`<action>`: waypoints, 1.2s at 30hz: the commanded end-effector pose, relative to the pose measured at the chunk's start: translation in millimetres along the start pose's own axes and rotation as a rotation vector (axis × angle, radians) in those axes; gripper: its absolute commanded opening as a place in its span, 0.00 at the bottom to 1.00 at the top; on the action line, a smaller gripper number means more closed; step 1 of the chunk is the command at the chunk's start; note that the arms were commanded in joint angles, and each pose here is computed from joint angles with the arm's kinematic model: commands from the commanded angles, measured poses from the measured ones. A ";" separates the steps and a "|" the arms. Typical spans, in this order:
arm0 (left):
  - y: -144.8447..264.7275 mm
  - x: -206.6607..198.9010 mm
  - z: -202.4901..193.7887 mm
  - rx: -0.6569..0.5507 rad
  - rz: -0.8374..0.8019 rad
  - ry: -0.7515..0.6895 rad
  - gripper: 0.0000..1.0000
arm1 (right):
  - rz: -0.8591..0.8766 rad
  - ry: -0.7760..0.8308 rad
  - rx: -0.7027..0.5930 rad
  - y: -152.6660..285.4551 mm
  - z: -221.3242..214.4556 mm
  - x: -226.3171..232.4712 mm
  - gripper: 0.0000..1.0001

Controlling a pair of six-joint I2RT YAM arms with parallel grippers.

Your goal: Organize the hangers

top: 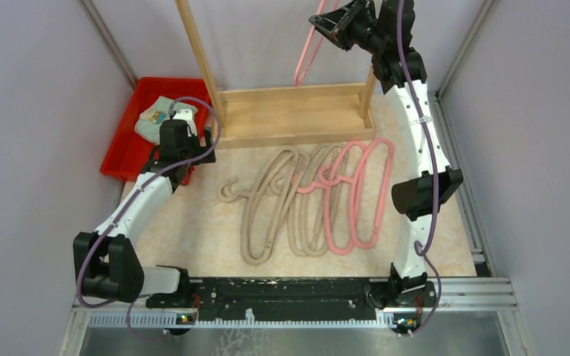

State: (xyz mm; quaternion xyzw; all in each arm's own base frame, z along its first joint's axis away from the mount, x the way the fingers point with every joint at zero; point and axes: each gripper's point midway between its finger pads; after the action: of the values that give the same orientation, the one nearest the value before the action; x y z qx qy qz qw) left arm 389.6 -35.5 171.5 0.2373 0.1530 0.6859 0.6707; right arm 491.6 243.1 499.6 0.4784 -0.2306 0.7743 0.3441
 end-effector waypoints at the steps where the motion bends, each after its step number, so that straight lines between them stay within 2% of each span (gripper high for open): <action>1: 6.5 3.4 1.9 -0.014 0.017 -0.026 1.00 | 0.079 -0.071 -0.062 -0.3 15.5 31.8 0.00; 11: 3.4 5.5 -7.9 0.009 0.030 -0.039 1.00 | 0.047 -0.234 -0.065 -10.7 26.8 7.3 0.00; 17: 1.7 6.0 -8.1 0.013 0.034 -0.046 1.00 | 0.069 -0.285 -0.059 -17.6 36.3 -3.3 0.00; 23: -0.9 7.5 -11.1 0.024 0.042 -0.053 1.00 | 0.015 -0.325 -0.010 -21.1 28.1 -28.6 0.00; 24: -1.2 7.1 -11.5 0.025 0.041 -0.054 1.00 | 0.019 -0.317 0.002 -20.1 24.9 -28.6 0.03; 28: -2.4 6.5 -9.5 0.024 0.041 -0.049 1.00 | 0.027 -0.241 -0.003 -6.7 22.1 -20.3 0.45; 31: -2.4 5.8 -7.2 0.017 0.038 -0.037 1.00 | 0.002 -0.160 -0.041 12.4 25.3 -14.7 0.67; 33: -2.6 4.3 -7.1 0.017 0.030 -0.032 1.00 | -0.022 -0.119 -0.064 26.6 25.4 -13.9 0.76; 36: -2.6 2.7 -6.9 0.017 0.024 -0.026 1.00 | -0.089 -0.049 -0.089 49.7 21.4 -24.6 0.81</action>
State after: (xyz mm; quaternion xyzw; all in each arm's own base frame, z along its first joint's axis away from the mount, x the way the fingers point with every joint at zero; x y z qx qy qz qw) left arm 384.8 -26.8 159.4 0.2640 0.1461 0.6906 0.6573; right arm 524.7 216.3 427.3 0.5896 -0.2363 0.6796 0.3670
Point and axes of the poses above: each gripper's point midway between its finger pads, its own y axis back along the fingers, its own x axis along the line the jaws close on, z = x × y, and after that the axes turned 8 degrees about -y, right-handed
